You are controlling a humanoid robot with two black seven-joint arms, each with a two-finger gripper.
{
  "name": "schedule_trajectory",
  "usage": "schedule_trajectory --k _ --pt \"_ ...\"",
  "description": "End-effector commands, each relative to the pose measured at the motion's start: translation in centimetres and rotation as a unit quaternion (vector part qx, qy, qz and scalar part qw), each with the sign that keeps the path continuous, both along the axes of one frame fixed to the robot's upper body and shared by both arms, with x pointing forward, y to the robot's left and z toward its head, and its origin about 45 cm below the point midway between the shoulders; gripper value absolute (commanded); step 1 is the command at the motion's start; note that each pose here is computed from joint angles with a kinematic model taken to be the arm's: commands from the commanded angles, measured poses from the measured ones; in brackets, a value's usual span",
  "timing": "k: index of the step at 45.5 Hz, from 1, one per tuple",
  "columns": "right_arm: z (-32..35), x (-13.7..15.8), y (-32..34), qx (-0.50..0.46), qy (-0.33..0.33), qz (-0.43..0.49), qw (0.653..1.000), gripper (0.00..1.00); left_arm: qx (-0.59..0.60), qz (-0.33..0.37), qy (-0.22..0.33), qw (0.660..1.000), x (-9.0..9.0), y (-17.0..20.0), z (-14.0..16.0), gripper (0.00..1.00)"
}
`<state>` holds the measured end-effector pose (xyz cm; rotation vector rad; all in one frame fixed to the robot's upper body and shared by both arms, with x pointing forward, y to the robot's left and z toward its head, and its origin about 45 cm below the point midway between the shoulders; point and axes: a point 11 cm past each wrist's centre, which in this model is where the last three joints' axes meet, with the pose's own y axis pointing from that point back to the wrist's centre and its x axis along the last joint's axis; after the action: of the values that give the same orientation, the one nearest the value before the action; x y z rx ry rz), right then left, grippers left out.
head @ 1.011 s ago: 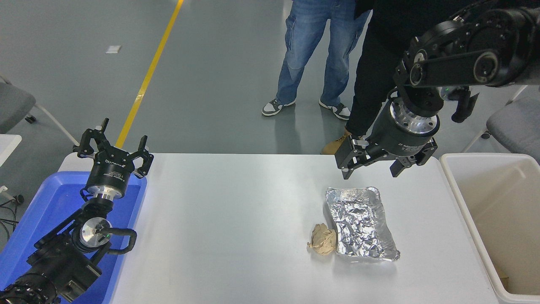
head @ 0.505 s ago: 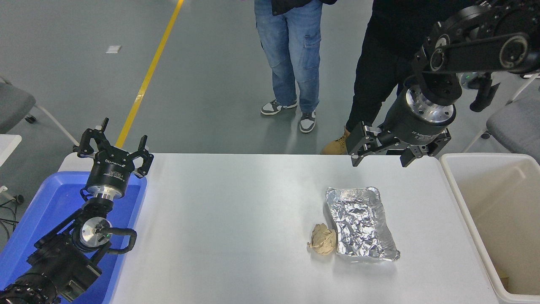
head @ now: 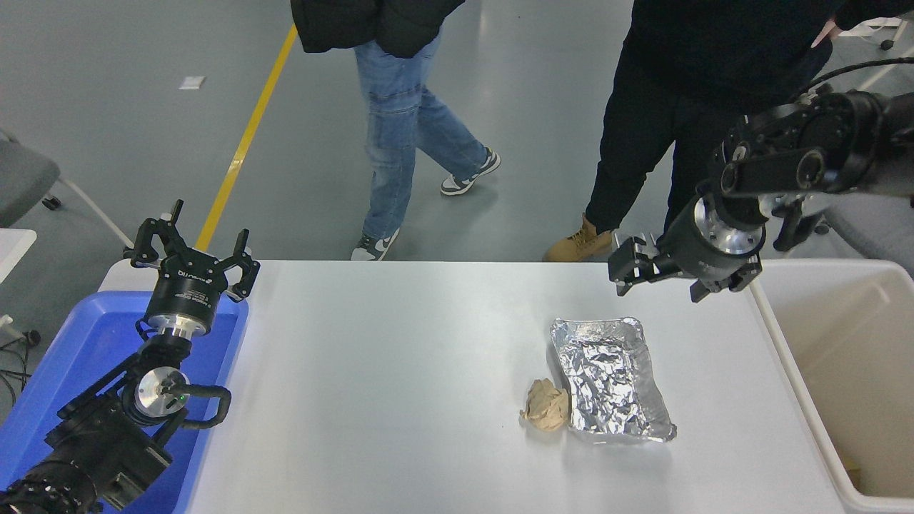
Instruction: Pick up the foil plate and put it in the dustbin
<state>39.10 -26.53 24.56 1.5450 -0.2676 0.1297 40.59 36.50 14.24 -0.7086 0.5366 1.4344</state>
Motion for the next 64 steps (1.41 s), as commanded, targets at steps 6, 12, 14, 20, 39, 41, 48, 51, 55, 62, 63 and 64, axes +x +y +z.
schedule_trajectory --k 6,12,14,20,39,41,48,51,55,62,63,64 --pt "-8.3 -1.3 -2.6 -0.025 -0.02 0.008 0.999 1.0 0.0 0.0 0.0 1.0 0.0 0.0 0.0 0.98" --pt "-11.5 -1.9 -2.8 -0.025 -0.028 0.012 0.999 1.0 0.0 0.0 0.0 1.0 0.0 0.0 0.0 0.98" --pt "-12.3 -2.1 -2.7 -0.022 -0.029 0.012 0.999 1.0 0.0 0.0 0.0 1.0 0.0 0.0 0.0 0.98" --pt "-14.1 -2.5 -3.2 -0.022 -0.029 0.009 0.999 1.0 0.0 0.0 0.0 1.0 0.0 0.0 0.0 0.98" --pt "-17.7 -3.7 -4.5 -0.033 -0.045 -0.001 0.998 0.99 0.0 0.0 -0.001 1.0 0.0 0.0 0.0 0.98" --pt "-18.0 -3.7 -4.6 -0.034 -0.053 -0.002 0.998 0.98 0.0 0.0 0.0 1.0 0.0 0.0 0.0 0.98" --pt "-18.6 -3.6 -4.3 -0.035 -0.069 0.003 0.997 0.96 0.0 0.0 0.0 1.0 0.0 0.0 0.0 0.98" --pt "-18.7 -3.6 -4.1 -0.034 -0.071 0.006 0.997 0.9 0.0 0.0 0.0 1.0 0.0 0.0 0.0 0.98" --pt "-18.7 -3.5 -3.8 -0.034 -0.077 0.015 0.996 0.85 0.0 0.0 0.0 1.0 0.0 0.0 0.0 0.98" --pt "-18.9 -3.3 -2.5 -0.025 -0.084 0.029 0.996 0.68 0.0 0.0 0.0 1.0 0.0 0.0 0.0 0.98" --pt "-18.9 -3.4 -2.3 -0.022 -0.084 0.028 0.996 0.65 0.0 0.0 -0.001 1.0 0.0 0.0 0.0 0.98" --pt "-18.9 -3.3 -2.2 -0.019 -0.085 0.027 0.996 0.6 0.0 0.0 -0.001 1.0 0.0 0.0 0.0 0.98"
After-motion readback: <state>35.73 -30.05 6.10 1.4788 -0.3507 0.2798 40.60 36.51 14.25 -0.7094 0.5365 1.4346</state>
